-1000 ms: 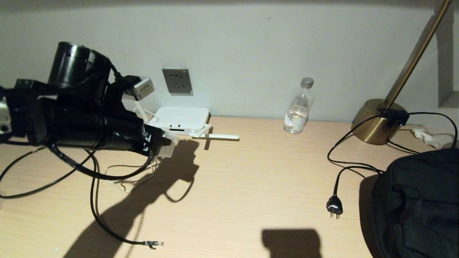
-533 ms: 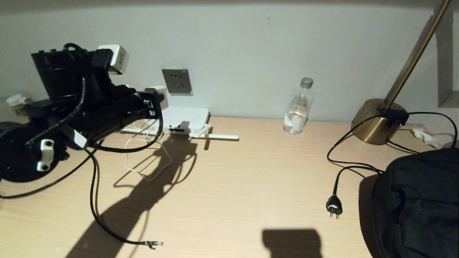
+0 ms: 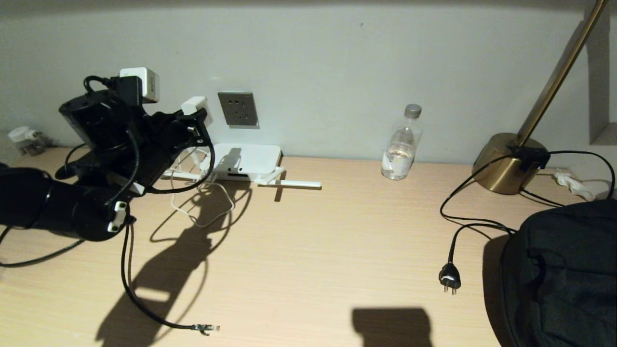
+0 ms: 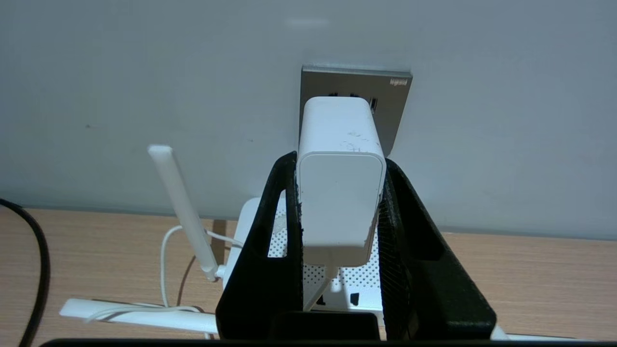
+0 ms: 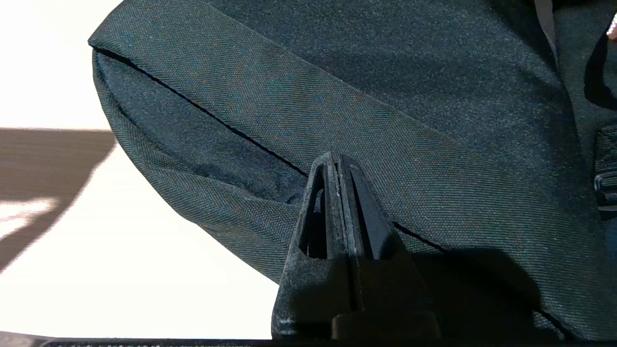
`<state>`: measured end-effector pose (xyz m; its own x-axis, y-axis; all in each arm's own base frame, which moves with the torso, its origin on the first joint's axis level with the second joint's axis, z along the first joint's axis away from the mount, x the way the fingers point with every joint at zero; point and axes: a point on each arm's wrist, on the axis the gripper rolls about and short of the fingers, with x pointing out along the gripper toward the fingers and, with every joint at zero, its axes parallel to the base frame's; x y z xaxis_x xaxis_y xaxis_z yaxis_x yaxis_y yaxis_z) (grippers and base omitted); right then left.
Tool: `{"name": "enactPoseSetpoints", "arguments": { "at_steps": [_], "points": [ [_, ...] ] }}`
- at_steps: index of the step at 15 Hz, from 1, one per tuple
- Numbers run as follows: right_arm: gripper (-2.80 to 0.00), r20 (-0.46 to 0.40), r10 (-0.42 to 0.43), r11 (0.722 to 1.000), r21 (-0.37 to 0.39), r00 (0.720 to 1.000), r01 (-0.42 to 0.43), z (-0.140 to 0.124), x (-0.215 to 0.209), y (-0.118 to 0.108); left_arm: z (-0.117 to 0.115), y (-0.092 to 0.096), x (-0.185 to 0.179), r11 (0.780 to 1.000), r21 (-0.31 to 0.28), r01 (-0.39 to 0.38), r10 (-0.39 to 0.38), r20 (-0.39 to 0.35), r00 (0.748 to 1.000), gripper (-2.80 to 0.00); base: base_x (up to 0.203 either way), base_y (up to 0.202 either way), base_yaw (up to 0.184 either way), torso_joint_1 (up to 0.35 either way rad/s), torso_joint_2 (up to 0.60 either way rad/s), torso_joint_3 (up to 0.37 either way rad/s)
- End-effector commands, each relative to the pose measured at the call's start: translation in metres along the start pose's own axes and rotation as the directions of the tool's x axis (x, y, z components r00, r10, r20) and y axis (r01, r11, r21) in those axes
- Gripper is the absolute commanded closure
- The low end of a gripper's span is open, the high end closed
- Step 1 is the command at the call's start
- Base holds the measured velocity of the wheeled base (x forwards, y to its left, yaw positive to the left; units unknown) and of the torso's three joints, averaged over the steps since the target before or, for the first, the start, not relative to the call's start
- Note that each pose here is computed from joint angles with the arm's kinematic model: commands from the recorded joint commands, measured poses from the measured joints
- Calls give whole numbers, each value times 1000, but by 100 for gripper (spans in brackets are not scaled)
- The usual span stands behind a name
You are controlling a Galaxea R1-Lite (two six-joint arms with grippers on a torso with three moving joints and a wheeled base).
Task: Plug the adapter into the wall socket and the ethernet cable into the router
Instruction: Align plug and socket
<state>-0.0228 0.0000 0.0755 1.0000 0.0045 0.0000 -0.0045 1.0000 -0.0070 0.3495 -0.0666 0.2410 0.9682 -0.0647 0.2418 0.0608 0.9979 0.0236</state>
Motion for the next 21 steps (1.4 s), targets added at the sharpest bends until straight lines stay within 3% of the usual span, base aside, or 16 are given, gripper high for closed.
{"name": "enactPoseSetpoints", "arguments": {
  "at_steps": [1, 11, 16, 21],
  "points": [
    [0, -2, 1, 1000, -1, 1000, -1, 0, 0, 0, -24, -3, 8, 1000, 9, -3, 3, -43, 999, 0, 0, 0, 0, 0, 0, 0],
    [0, -2, 1, 1000, -1, 1000, -1, 0, 0, 0, -43, -15, 25, 1000, -5, 5, -5, 33, 999, 0, 0, 0, 0, 0, 0, 0],
    [0, -2, 1, 1000, -1, 1000, -1, 0, 0, 0, -54, -16, 20, 1000, 19, 9, -9, 3, 1000, 0, 0, 0, 0, 0, 0, 0],
    [0, -2, 2, 1000, -1, 1000, -2, 0, 0, 0, -55, -16, 17, 1000, 30, 6, -7, 24, 1000, 0, 0, 0, 0, 0, 0, 0]
  ]
}}
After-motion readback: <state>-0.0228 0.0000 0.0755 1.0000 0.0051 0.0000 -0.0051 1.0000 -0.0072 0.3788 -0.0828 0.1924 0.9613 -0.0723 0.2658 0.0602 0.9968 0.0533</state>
